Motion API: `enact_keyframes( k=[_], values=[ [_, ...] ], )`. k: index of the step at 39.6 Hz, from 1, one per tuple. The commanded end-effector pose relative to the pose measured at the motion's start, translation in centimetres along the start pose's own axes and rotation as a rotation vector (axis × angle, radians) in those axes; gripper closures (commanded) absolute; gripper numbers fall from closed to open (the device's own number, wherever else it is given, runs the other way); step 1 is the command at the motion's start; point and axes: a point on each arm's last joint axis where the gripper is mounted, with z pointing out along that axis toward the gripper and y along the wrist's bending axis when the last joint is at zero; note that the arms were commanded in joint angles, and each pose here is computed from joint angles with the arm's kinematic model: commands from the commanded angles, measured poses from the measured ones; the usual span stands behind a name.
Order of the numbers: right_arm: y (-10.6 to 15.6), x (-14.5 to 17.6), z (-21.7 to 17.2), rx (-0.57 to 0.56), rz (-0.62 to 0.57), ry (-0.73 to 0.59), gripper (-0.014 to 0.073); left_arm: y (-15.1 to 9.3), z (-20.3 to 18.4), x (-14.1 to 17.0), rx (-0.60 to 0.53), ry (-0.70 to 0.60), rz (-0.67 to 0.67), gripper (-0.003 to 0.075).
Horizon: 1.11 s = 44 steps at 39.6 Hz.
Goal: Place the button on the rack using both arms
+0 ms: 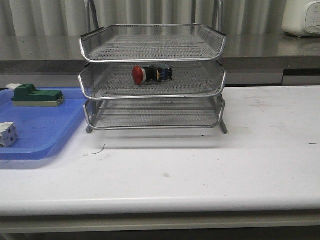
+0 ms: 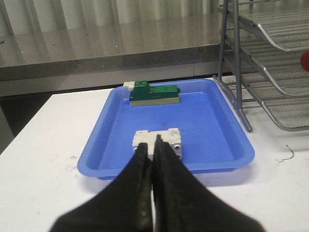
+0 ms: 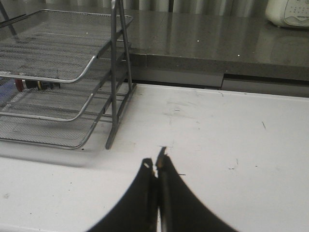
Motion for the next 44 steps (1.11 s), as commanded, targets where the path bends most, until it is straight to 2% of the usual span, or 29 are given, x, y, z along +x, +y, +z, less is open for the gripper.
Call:
enact_keyframes(
  k=[1, 30, 34, 44],
  values=[
    [-0.1, -1.6, -0.2, 0.010, -0.015, -0.101, 0.0655, 0.1, -0.1, -0.5, -0.012, -0.091, -0.019, 0.0739],
    [-0.1, -1.3, 0.0, 0.012, -0.022, -0.097, 0.0655, 0.1, -0.1, -0.5, -0.012, -0.091, -0.019, 0.0739],
    [-0.1, 0.2, 0.5, 0.015, -0.033, -0.058, 0.0655, 0.1, -0.1, -0.5, -0.012, -0.091, -0.019, 0.0739],
    [-0.2, 7.0, 1.7, 0.013, -0.033, 0.073, 0.0655, 0.1, -0.1, -0.5, -0.012, -0.091, -0.019, 0.0739]
  ],
)
